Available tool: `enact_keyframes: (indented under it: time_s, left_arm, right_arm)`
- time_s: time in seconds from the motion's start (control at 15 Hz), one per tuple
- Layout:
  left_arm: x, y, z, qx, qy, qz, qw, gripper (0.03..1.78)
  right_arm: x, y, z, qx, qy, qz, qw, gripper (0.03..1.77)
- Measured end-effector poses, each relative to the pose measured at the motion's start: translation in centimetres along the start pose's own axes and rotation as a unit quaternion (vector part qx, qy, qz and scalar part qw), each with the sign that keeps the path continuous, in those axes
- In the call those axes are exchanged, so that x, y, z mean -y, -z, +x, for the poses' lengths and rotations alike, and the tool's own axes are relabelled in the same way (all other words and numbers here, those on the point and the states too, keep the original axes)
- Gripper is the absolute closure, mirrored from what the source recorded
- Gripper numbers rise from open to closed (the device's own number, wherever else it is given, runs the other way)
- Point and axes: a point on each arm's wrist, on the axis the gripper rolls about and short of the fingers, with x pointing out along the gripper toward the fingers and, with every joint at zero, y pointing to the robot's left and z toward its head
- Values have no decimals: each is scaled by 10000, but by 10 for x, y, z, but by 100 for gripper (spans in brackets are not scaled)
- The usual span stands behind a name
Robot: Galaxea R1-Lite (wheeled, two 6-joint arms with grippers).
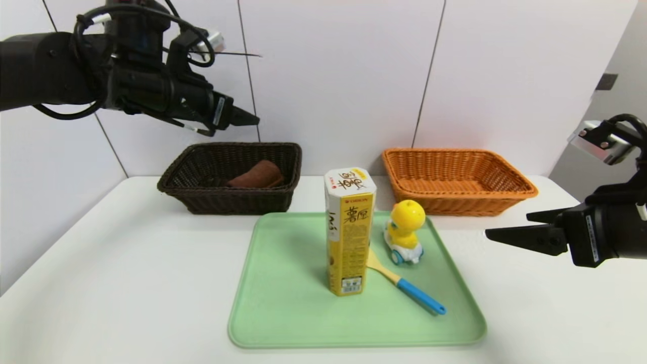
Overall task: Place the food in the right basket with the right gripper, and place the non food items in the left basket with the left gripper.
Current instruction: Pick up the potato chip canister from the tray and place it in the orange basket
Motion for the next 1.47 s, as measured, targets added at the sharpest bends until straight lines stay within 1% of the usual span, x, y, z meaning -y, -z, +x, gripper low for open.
enact_keyframes:
  time_s: [0.07, 0.13, 0.2, 0.4, 0.53, 0.67, 0.8, 0.87, 1.0, 1.07, 1.2, 1.33, 1.47]
  left_arm:
    - [12, 0, -8, -15, 130, -263, 9996, 19]
    - [24, 3, -16, -79, 248, -431, 9987, 18]
    - [37, 7, -26, -159, 384, -507, 9978, 17]
    - [67, 27, -56, -322, 725, -587, 9951, 15]
    - [78, 44, -74, -389, 832, -643, 9937, 14]
    - [87, 66, -92, -488, 918, -645, 9925, 14]
    - [96, 87, -110, -542, 1008, -620, 9915, 14]
    - [100, 95, -118, -498, 1068, -580, 9913, 13]
    - [107, 104, -133, -315, 1207, -489, 9910, 12]
    - [110, 107, -137, -285, 1269, -453, 9905, 12]
    - [117, 115, -145, -300, 1431, -327, 9887, 12]
    - [119, 117, -150, -270, 1460, -302, 9885, 12]
    - [120, 118, -154, -240, 1451, -302, 9887, 12]
  right_arm:
    - [0, 0, -1, 18, 1, 0, 10000, 10]
    - [-1, 0, -2, 39, 1, -3, 10000, 10]
    - [-1, 0, -3, 53, 4, 1, 10000, 10]
    - [-2, 1, -6, 94, 13, -14, 10000, 10]
    - [-2, 3, -8, 155, 12, -81, 9998, 10]
    - [-3, 0, -8, 374, -15, -166, 9992, 10]
    - [-8, -2, -5, 600, -139, -326, 9976, 10]
    - [-12, -3, -3, 741, -235, -484, 9958, 10]
    - [-20, -6, 4, 1034, -417, -862, 9900, 10]
    - [-25, -8, 8, 1139, -560, -995, 9869, 10]
    - [-37, -12, 17, 1277, -1043, -1227, 9787, 10]
    - [-51, -16, 26, 1419, -1592, -1480, 9657, 10]
    - [-61, -19, 38, 1526, -1848, -1677, 9563, 10]
